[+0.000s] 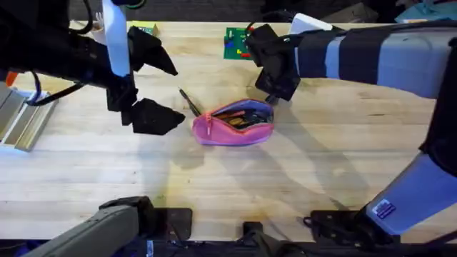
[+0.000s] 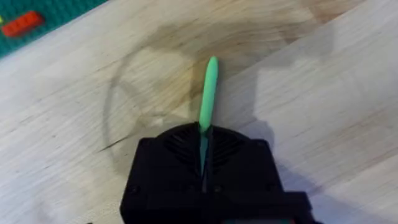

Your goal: Unzip the bag, pick up the pens from the table one at a time and place them inside, then zip the bag closed.

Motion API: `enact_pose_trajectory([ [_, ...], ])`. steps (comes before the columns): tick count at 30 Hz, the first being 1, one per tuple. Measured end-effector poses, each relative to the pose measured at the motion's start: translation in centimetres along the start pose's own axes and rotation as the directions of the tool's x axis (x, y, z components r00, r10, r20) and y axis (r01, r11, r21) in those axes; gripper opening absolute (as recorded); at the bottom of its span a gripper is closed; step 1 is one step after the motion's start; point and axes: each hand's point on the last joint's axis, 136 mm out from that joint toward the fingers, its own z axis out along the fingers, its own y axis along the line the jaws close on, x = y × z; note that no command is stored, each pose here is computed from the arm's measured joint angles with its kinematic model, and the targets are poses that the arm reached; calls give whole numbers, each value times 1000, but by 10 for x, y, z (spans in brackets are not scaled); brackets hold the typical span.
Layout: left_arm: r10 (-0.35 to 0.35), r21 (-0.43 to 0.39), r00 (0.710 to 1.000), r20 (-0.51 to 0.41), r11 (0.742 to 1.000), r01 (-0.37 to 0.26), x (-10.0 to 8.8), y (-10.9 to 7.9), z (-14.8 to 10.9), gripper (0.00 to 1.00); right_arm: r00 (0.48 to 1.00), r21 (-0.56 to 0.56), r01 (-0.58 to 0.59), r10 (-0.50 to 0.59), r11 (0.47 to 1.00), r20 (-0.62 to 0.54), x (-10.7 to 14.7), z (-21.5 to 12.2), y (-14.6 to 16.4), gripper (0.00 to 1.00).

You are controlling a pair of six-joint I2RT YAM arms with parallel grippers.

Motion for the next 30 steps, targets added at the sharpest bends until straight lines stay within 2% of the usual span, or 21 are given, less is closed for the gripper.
enact_pose_trajectory([
  [10, 0, 0, 1000, 0, 1000, 0, 0, 0, 0, 993, 989, -13, 146, -146, 989, 25, -9, -9, 1, 31],
  [19, 0, 0, 1000, 0, 1000, 0, 0, 0, 0, 993, 955, -105, 277, -261, 955, 142, -47, -68, 6, 32],
  [30, 0, 0, 1000, 0, 1000, 0, 0, 0, 0, 993, 866, -82, 485, -464, 871, 188, -58, -110, -15, 32],
])
